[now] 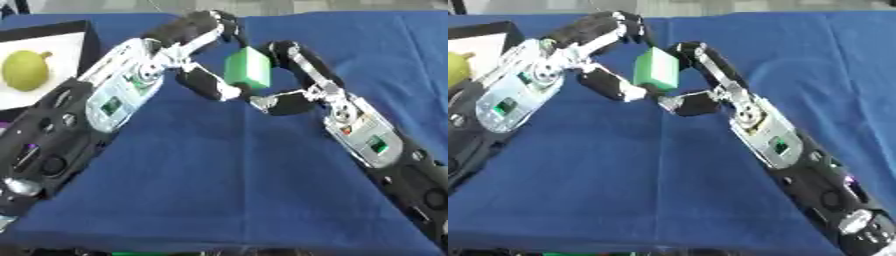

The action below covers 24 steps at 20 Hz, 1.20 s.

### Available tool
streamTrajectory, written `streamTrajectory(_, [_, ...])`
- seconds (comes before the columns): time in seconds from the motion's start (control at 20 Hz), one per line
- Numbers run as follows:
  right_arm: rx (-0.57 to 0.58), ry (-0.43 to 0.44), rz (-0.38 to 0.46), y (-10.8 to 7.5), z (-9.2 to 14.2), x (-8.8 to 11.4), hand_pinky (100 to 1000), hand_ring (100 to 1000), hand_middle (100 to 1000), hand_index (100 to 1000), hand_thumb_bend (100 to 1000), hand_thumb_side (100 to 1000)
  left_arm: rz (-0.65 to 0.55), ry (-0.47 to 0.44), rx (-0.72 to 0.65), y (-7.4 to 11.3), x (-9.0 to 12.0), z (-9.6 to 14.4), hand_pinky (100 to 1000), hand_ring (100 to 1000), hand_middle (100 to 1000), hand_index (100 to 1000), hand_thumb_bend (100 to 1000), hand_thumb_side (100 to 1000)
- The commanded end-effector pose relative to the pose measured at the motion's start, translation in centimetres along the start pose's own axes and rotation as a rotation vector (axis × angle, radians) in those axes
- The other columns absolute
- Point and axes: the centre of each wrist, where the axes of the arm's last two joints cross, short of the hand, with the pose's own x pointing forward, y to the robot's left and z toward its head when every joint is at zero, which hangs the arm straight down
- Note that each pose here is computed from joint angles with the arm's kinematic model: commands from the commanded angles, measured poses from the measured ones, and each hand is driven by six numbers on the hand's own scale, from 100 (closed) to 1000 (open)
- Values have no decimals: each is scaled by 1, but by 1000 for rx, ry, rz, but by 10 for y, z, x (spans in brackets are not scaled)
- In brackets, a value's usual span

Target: Pick up the objects with one hand, pass them to the other hand, and then place them into the box on the other side of the table.

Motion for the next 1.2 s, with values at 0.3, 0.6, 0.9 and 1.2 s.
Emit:
streamTrajectory(0.3, [19,-53,5,1,-6,12,719,671,496,534,226,100,-19,-8,34,6,1,-4,735,728,699,708,333,289])
streamTrajectory(0.6, [15,-48,6,1,-6,12,717,671,499,539,238,100,-3,-19,50,5,1,-4,709,678,622,577,173,237])
streamTrajectory(0.9, [13,-45,6,1,-5,12,716,671,503,546,272,100,9,-22,67,6,2,-5,694,650,582,488,126,222])
streamTrajectory(1.2, [17,-41,9,1,-5,12,716,675,510,557,339,100,8,-22,68,6,2,-5,688,638,558,461,126,200])
